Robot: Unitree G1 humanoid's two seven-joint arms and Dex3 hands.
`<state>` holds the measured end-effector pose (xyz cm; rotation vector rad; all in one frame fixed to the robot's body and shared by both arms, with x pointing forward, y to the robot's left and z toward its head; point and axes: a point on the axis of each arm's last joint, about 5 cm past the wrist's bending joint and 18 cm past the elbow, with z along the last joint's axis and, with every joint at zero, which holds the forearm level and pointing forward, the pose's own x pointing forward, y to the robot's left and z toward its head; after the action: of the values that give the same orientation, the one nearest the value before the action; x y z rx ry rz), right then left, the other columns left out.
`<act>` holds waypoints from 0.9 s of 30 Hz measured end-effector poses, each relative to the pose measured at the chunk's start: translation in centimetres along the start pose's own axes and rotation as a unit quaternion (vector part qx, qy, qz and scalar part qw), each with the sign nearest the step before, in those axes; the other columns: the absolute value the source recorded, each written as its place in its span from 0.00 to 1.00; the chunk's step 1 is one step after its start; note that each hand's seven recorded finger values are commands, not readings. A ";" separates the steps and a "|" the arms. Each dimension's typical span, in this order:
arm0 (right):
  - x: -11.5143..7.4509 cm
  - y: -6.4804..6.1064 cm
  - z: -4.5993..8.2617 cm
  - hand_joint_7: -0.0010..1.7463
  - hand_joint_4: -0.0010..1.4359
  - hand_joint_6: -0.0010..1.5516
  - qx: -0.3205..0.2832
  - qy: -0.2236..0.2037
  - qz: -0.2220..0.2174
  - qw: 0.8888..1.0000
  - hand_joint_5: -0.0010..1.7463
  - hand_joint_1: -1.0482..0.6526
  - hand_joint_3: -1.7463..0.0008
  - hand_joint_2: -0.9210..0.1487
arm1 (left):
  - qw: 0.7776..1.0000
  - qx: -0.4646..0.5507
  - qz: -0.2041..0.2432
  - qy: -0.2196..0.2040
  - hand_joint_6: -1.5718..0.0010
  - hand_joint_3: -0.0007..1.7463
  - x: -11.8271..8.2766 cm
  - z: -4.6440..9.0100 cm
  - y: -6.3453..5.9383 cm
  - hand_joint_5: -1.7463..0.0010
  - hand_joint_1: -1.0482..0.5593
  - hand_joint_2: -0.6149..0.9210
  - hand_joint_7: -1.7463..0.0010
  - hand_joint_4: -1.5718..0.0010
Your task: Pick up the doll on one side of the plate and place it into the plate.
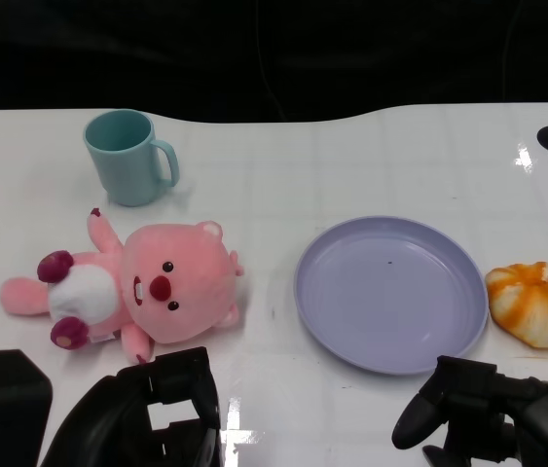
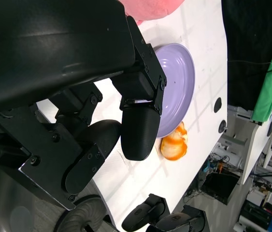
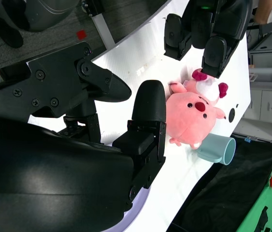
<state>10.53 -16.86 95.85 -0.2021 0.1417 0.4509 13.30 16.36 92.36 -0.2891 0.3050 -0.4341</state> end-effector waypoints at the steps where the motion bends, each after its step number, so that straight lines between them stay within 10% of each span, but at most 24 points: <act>1: 0.0 0.0 0.0 0.74 0.43 0.35 0.000 0.000 0.000 1.000 0.96 0.53 0.48 0.21 | 1.000 0.000 0.000 0.000 0.47 0.90 0.0 0.0 0.0 0.00 0.57 0.60 0.02 0.38; 27: 0.0 0.0 -0.1 0.74 0.43 0.35 0.000 0.000 0.000 1.000 0.95 0.53 0.49 0.20 | 1.000 0.002 0.001 -0.001 0.47 0.90 0.0 0.0 0.0 0.00 0.57 0.60 0.02 0.38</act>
<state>10.56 -16.88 95.79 -0.2018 0.1428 0.4511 13.35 16.37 92.39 -0.2857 0.3029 -0.4329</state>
